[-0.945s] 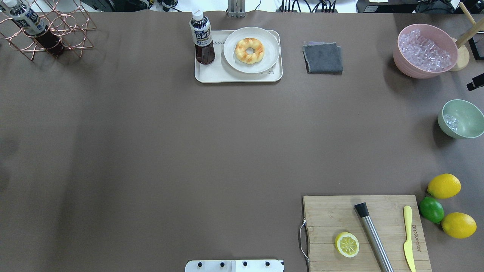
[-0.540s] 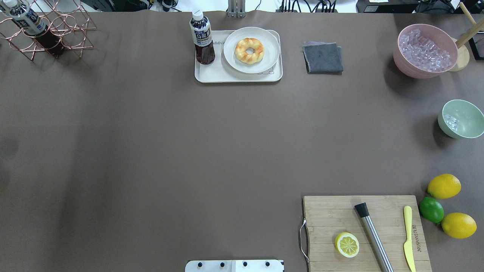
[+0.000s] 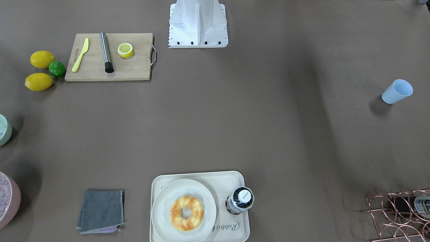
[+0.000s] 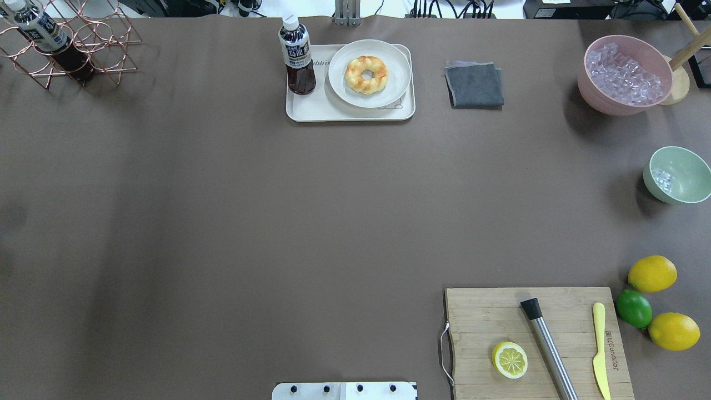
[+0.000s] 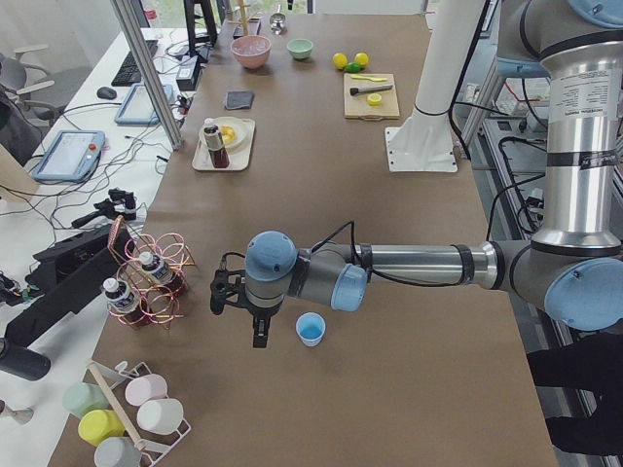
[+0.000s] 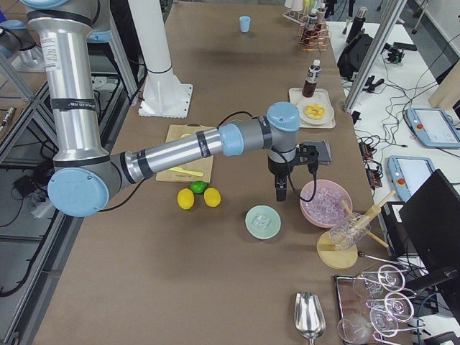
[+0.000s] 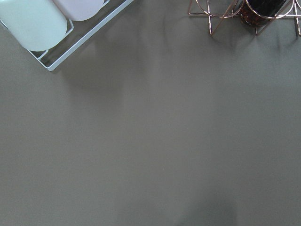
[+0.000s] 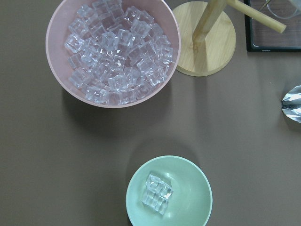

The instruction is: Pour ice into bowl

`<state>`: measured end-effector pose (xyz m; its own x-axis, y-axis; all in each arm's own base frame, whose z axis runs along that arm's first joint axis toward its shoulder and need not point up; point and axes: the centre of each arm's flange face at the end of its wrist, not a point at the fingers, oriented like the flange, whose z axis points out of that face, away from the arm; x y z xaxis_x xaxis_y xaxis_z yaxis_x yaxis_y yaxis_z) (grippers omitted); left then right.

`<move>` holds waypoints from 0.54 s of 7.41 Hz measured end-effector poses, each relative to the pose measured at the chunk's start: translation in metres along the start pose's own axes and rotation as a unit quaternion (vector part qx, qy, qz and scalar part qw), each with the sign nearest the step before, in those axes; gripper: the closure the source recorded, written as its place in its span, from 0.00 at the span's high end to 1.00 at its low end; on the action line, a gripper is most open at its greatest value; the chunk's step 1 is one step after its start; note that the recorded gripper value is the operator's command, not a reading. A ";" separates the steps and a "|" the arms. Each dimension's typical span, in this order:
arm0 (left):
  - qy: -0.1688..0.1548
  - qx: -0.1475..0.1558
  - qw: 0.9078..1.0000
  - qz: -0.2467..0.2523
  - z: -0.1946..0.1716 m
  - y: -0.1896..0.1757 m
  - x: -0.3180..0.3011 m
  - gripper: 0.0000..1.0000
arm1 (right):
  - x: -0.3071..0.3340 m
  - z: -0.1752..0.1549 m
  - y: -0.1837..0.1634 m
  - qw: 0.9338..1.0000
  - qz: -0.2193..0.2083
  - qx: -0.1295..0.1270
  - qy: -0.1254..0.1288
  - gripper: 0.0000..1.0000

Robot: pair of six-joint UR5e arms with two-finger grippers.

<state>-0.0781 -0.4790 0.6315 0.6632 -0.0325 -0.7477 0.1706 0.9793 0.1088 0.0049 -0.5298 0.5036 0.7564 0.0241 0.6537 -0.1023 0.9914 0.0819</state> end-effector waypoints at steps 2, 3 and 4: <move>0.000 0.000 1.000 0.000 0.000 0.001 0.000 0.97 | 0.009 0.008 0.005 1.000 0.008 -0.010 -0.005 0.99; 0.001 0.001 1.000 0.001 -0.001 0.001 0.001 0.97 | 0.013 0.012 0.010 1.000 0.012 -0.017 -0.013 0.99; 0.001 0.001 1.000 0.002 -0.001 0.002 0.002 0.97 | 0.018 0.014 0.013 1.000 0.014 -0.020 -0.018 0.99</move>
<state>-0.0777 -0.4769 0.6295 0.6619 -0.0291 -0.7490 0.1703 0.9789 0.1125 0.0079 -0.5180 0.5267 0.7297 0.0474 0.6821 -0.0959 0.9948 0.0335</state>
